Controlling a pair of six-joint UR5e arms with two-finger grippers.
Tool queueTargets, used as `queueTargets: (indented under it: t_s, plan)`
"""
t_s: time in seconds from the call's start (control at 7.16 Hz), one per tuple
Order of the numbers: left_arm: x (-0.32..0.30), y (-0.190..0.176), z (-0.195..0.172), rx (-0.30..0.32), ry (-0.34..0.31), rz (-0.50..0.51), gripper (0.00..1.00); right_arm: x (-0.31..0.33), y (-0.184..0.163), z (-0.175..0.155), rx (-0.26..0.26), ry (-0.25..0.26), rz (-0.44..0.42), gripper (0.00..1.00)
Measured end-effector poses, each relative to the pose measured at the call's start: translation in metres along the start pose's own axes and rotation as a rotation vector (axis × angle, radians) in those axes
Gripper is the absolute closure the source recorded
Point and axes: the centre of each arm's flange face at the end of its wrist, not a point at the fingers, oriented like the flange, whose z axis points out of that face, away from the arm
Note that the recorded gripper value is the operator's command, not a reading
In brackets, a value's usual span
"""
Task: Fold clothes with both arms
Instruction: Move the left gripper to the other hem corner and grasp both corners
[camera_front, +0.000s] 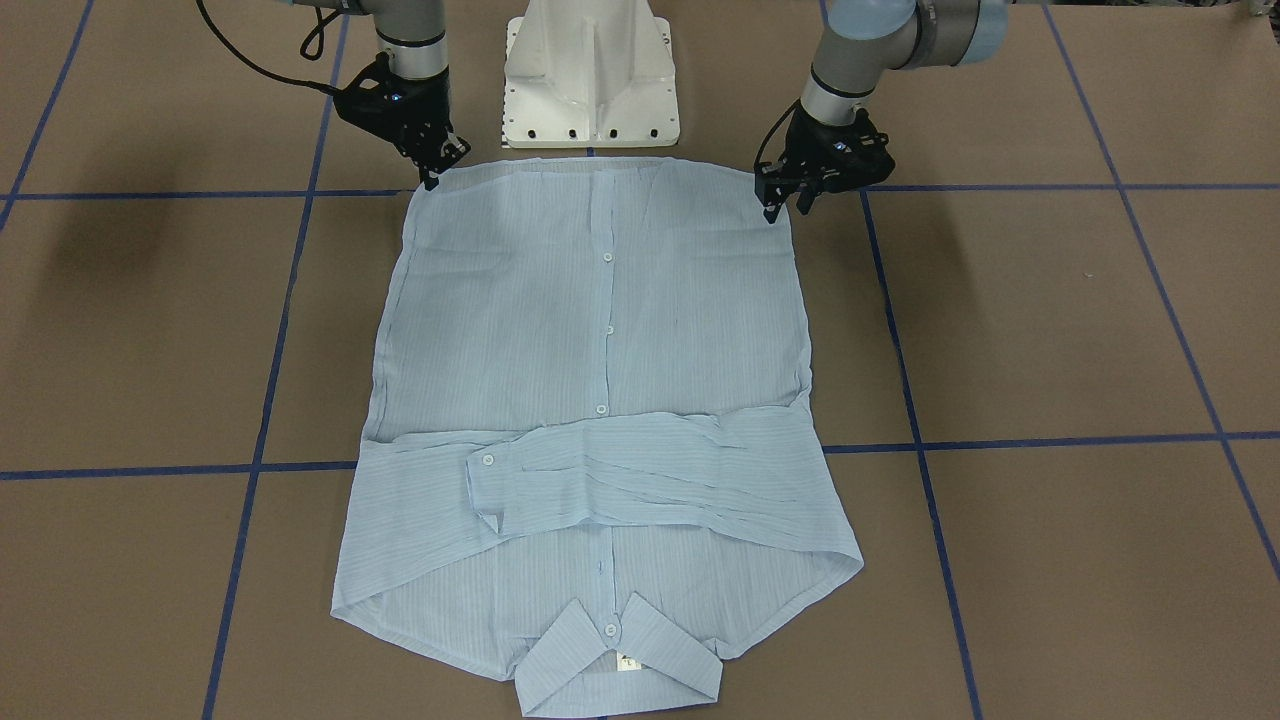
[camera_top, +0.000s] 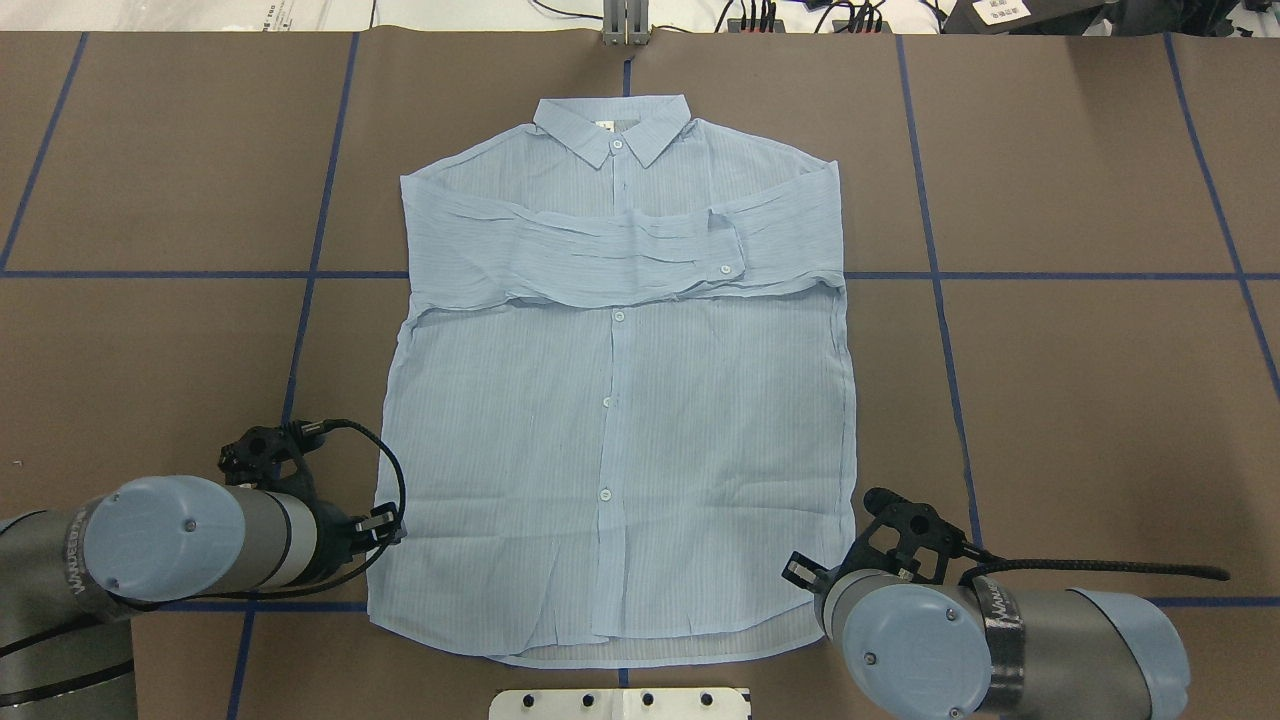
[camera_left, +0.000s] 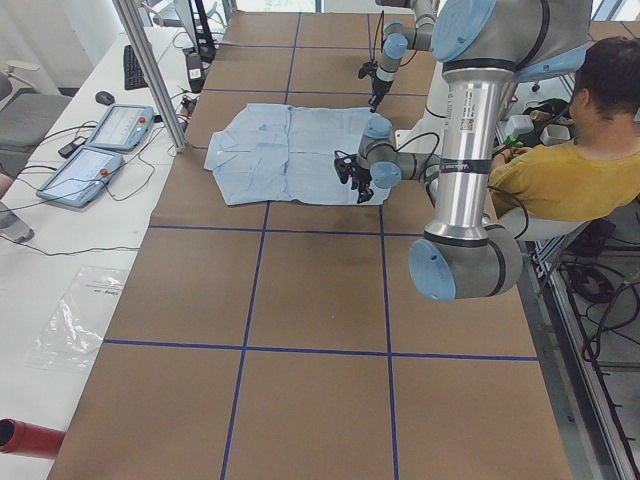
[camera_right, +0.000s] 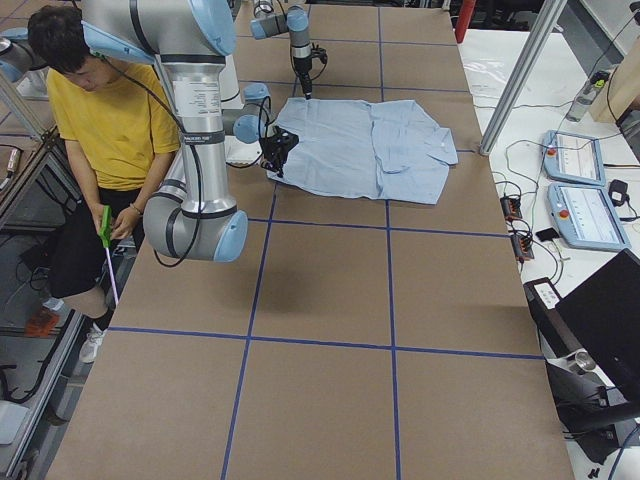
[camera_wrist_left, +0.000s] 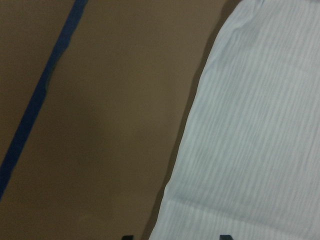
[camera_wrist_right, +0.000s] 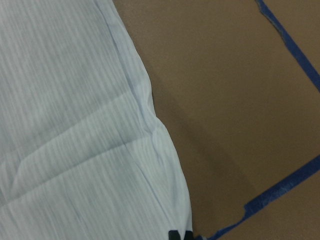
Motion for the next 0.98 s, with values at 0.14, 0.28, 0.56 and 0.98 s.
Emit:
queueTargets:
  t_s: [0.14,0.28,0.56,0.98]
  plan:
    - [-0.002,0.009,0.004,-0.012,-0.014,0.008,0.48,0.000,-0.001,-0.002,-0.001,-0.003,0.001,1.00]
    - [-0.004,0.016,0.006,-0.021,-0.024,0.015,0.54,-0.001,-0.001,-0.002,-0.001,-0.004,0.001,1.00]
    - [-0.005,0.025,0.009,-0.035,-0.036,0.025,0.58,-0.001,-0.001,-0.003,-0.002,-0.006,0.001,1.00]
    - [-0.006,0.037,0.011,-0.054,-0.043,0.015,0.63,-0.001,0.001,-0.004,-0.004,-0.007,0.001,1.00]
